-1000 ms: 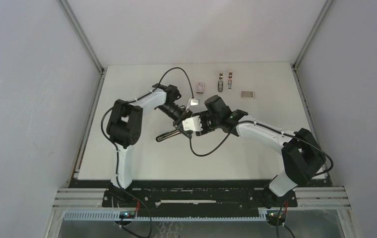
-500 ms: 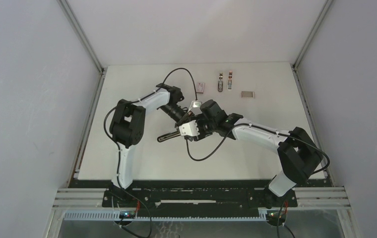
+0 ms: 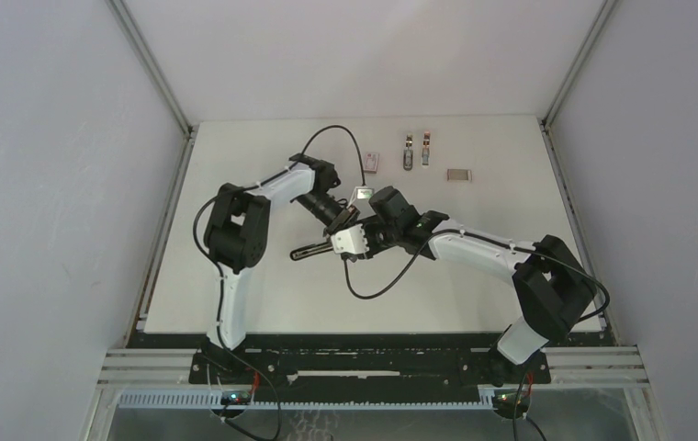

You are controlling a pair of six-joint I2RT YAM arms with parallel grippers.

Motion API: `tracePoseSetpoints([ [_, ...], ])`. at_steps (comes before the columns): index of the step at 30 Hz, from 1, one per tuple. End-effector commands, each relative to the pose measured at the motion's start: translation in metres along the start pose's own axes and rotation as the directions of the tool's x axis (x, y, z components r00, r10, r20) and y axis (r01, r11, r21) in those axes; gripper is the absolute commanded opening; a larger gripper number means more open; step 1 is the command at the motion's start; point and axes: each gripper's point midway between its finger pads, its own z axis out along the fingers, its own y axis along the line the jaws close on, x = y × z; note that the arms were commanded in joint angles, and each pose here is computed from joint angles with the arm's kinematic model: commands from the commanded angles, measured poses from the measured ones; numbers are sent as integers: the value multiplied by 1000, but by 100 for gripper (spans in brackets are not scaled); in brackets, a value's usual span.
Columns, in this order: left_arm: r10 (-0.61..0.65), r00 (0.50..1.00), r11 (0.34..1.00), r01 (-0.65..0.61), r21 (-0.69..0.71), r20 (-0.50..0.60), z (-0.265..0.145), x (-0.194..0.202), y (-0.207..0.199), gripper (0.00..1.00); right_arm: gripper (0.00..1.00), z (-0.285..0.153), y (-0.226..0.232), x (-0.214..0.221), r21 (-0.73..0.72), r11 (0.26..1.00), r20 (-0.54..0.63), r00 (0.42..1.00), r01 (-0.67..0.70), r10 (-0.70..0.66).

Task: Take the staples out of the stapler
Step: Place the stapler at the center of the board.

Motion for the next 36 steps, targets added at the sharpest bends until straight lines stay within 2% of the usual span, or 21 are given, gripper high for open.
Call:
tracePoseSetpoints([
  [1,58,994,998,-60,22,91,-18,-25,-17,55,0,-3,-14,-12,58,998,31,1000,-7,5],
  [5,68,989,998,-68,-8,134,-36,-32,-16,69,0,-6,-19,-15,56,997,30,998,-53,51],
  [11,96,974,994,-82,-75,205,-70,-38,-19,81,0,-9,-24,-17,59,993,36,995,-98,96],
  [13,103,968,991,-82,-101,228,-82,-39,-19,90,0,-9,-25,-17,61,991,35,992,-121,119],
  [14,105,964,990,-79,-115,244,-89,-40,-18,98,0,-10,-27,-18,63,989,37,991,-132,129],
  [15,105,960,989,-73,-131,259,-96,-40,-17,100,0,-11,-29,-18,67,987,39,989,-147,145],
  [21,124,921,972,-37,-234,370,-147,-40,-11,100,0,-20,-46,-18,109,961,59,967,-253,248],
  [26,128,874,936,50,-349,469,-184,-34,1,100,0,-34,-72,-9,188,915,76,934,-356,348],
  [29,135,846,904,109,-414,517,-202,-25,8,100,0,-45,-86,-1,247,866,100,900,-435,424],
  [33,159,833,863,143,-484,530,-220,-10,6,100,0,-60,-104,11,297,794,129,846,-531,517],
  [36,169,822,843,166,-512,544,-231,4,4,100,0,-71,-118,26,334,692,156,761,-640,629],
])
